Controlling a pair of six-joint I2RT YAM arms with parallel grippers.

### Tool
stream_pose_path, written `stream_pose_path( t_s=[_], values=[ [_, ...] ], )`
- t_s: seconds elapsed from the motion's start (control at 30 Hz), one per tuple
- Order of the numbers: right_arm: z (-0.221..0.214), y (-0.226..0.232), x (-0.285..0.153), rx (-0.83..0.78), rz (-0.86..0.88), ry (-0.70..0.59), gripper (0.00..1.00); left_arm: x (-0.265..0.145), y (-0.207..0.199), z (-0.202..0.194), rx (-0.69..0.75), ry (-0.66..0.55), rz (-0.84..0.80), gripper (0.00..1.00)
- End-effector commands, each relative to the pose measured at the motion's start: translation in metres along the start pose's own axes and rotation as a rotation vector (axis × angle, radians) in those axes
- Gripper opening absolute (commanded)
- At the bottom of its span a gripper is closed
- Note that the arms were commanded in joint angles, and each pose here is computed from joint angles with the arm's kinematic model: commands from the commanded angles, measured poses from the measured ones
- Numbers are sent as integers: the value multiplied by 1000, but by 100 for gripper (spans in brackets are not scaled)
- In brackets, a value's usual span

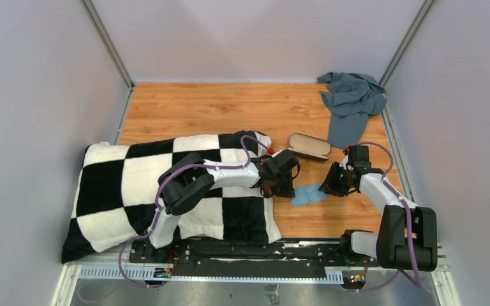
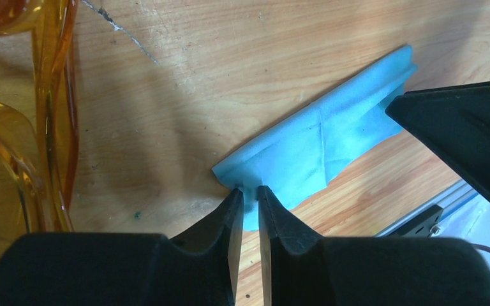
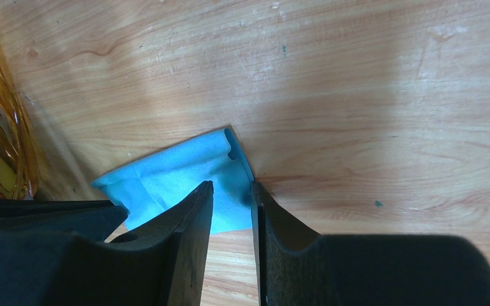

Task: Organize the sunglasses
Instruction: Adjust the glasses cleaning cloth at the center of the board.

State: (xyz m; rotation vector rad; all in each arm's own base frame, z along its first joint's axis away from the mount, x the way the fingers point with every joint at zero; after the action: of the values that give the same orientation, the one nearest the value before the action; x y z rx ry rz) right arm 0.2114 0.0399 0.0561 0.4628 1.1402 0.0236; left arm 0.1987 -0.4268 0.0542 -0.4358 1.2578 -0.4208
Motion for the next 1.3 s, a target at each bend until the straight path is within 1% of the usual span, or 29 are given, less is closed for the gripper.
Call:
stream_pose_path(
  t_s=[0.0,0.1,0.27,0.4,0.57,0.77,0.83,0.93,0.97,1.03,1.07,1.13,1.23,1.27],
  values=[
    [-16,-6,1,-12,-29,57,35,16,16,-10,-9,19,55,21],
    [-16,-6,1,-14,-29,57,34,15,16,-9,-13,4,56,17],
    [-16,-6,0,-14,-32,53,34,8,17,-4,6,-25,63,1],
    [-15,-8,-1,-12,-44,45,34,5,17,-2,30,-32,68,0],
    [-16,-8,0,-12,-44,48,24,4,16,2,43,-54,77,1],
    [-17,-5,-2,-8,-27,37,4,12,12,17,87,-66,85,0],
    [-19,-4,-4,7,-24,33,2,14,13,24,102,-71,92,0],
    [-25,-3,-5,39,-14,22,3,18,13,35,132,-63,97,0],
    [-27,-2,-4,51,-7,19,5,18,14,36,145,-62,103,0],
    [-32,-1,-3,73,7,15,15,15,13,38,179,-58,105,0],
    [-33,-1,-4,81,9,7,22,12,11,38,195,-52,97,3],
    [-32,0,-6,89,11,-15,27,3,7,38,234,-54,82,10],
    [-26,0,-12,91,-3,-58,31,-16,3,39,279,-86,83,26],
    [-24,-1,-13,89,-9,-72,32,-21,3,40,286,-97,85,30]
  ],
)
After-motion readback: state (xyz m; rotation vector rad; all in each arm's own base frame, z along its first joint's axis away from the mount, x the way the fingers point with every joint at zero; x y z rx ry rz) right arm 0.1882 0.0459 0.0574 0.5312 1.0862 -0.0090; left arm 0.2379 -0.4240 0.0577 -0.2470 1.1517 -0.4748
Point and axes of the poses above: each gripper's point midway between its finger pads, its own x axis out along the fingers, its own y axis along the line the jaws close on, z = x × y, the point moved 4 cm from there along -x, back along the fingers, and after that the axes turned 2 degrees about -x, right-handed, at the moved point
